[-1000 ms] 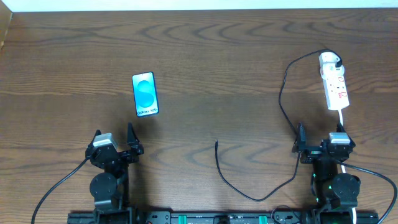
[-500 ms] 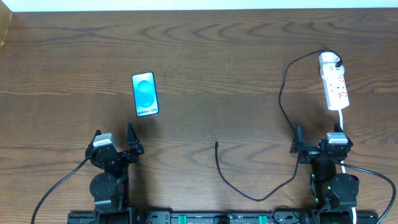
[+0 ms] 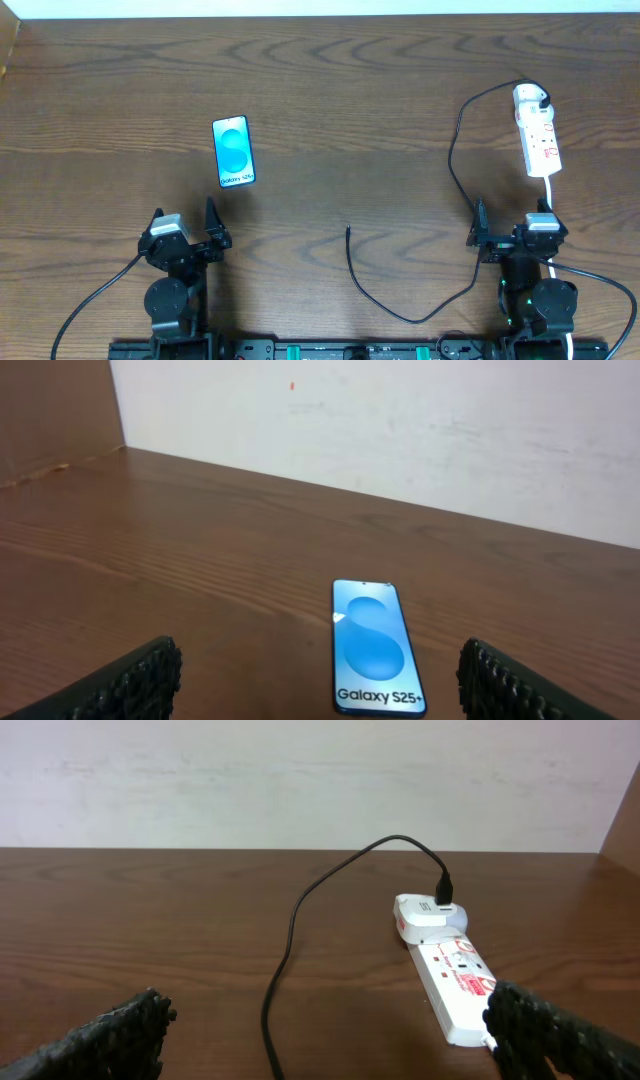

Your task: Plug charger to phone and switch on socket

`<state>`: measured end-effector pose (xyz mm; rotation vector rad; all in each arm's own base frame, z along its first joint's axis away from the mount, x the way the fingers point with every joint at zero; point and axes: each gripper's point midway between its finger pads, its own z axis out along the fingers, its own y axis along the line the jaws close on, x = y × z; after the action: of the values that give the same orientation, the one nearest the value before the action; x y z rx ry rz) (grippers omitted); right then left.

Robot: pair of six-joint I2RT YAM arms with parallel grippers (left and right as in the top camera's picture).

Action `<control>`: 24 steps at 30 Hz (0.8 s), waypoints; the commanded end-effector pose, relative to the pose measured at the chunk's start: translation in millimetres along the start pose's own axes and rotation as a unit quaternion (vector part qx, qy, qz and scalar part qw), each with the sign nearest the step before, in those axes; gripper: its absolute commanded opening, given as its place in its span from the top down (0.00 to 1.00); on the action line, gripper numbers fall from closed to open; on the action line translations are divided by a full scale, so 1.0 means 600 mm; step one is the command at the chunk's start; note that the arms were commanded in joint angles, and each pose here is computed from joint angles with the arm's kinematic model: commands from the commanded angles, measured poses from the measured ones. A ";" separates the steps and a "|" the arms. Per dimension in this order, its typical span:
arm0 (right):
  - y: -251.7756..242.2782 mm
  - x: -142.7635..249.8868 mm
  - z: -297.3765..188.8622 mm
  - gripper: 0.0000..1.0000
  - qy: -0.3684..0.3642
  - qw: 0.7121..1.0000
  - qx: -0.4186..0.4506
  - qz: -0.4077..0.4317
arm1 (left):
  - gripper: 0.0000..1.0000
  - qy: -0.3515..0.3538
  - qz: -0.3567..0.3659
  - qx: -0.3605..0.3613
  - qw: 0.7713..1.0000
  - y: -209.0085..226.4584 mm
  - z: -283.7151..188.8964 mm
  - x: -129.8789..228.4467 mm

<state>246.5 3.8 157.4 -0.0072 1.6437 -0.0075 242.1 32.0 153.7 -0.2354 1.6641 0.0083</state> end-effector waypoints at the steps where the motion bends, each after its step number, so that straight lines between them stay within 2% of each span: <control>1: 0.005 0.003 0.000 0.01 0.003 1.000 -0.007 -0.006 | 0.12 0.024 0.005 0.009 1.000 -0.003 0.002 0.028; 11: 0.005 0.003 0.000 0.01 0.003 1.000 -0.007 -0.006 | 0.12 0.027 0.005 0.018 0.999 -0.011 0.000 0.007; 24: 0.005 0.003 0.000 0.01 0.003 1.000 -0.007 -0.006 | 0.12 0.085 0.006 0.018 0.996 -0.022 0.023 -0.033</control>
<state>246.5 3.8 157.3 -0.0079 1.6445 -0.0075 253.6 24.7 152.6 -0.2205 1.8474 -0.0297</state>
